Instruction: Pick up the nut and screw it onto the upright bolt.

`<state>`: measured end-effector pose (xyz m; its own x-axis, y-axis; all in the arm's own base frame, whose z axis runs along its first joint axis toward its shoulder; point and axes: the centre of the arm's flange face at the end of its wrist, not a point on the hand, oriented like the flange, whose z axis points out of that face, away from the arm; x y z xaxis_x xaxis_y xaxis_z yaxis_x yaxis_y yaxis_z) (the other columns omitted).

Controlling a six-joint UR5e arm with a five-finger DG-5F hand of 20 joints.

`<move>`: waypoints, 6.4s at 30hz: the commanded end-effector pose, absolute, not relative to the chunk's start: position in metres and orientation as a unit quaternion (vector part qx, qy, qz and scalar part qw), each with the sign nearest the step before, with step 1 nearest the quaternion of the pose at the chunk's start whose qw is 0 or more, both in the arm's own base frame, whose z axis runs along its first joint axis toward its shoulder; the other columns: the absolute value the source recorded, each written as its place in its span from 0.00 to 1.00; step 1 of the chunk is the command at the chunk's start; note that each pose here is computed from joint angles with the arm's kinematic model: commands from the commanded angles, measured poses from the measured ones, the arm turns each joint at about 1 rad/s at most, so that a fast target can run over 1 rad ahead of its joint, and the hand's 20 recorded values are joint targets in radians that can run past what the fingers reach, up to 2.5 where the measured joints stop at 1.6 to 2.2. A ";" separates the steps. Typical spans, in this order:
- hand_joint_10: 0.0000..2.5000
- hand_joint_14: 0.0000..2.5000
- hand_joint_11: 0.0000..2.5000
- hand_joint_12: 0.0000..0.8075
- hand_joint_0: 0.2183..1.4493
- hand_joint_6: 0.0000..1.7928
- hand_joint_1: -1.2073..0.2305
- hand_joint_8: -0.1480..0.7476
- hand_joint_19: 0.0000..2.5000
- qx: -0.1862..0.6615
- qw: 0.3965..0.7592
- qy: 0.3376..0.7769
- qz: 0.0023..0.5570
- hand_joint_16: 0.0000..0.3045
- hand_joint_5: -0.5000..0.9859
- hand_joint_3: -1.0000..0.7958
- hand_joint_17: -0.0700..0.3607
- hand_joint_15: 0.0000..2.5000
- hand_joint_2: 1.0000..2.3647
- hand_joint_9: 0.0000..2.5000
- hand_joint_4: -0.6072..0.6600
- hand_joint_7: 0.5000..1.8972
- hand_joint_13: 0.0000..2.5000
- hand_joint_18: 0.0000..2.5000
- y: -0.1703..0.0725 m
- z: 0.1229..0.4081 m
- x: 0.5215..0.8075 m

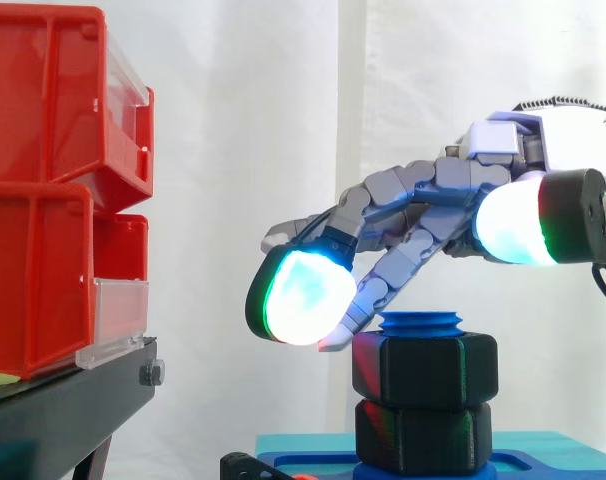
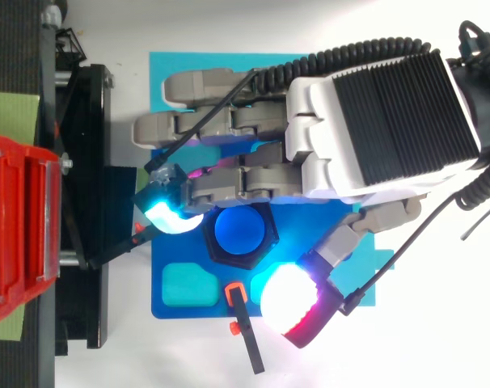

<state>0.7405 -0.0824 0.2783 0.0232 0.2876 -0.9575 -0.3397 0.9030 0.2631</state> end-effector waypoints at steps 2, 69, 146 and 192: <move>0.00 0.00 0.00 0.39 0.20 0.28 0.70 0.42 0.00 -0.018 0.719 0.659 0.222 0.13 0.25 0.28 0.38 0.00 0.00 0.28 0.64 0.13 0.06 0.00 -0.082 0.277 0.741; 0.00 0.00 0.00 0.33 0.24 0.28 0.67 0.44 0.00 -0.027 0.738 0.644 0.200 0.10 0.39 0.28 0.32 0.00 0.00 0.56 0.59 0.56 0.29 0.13 -0.090 0.259 0.735; 0.00 0.00 0.00 0.45 0.15 0.28 0.74 0.45 0.00 -0.057 0.732 0.653 0.184 0.17 0.25 0.28 0.42 0.00 0.00 0.24 0.64 0.09 0.04 0.00 -0.081 0.285 0.744; 0.00 0.00 0.00 0.38 0.21 0.28 0.70 0.46 0.00 -0.043 0.728 0.660 0.179 0.12 0.35 0.28 0.35 0.00 0.00 0.42 0.65 0.42 0.16 0.00 -0.096 0.273 0.737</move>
<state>0.7365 -0.0930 0.2712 0.0514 0.2035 -0.9777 -0.3185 0.9312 0.1771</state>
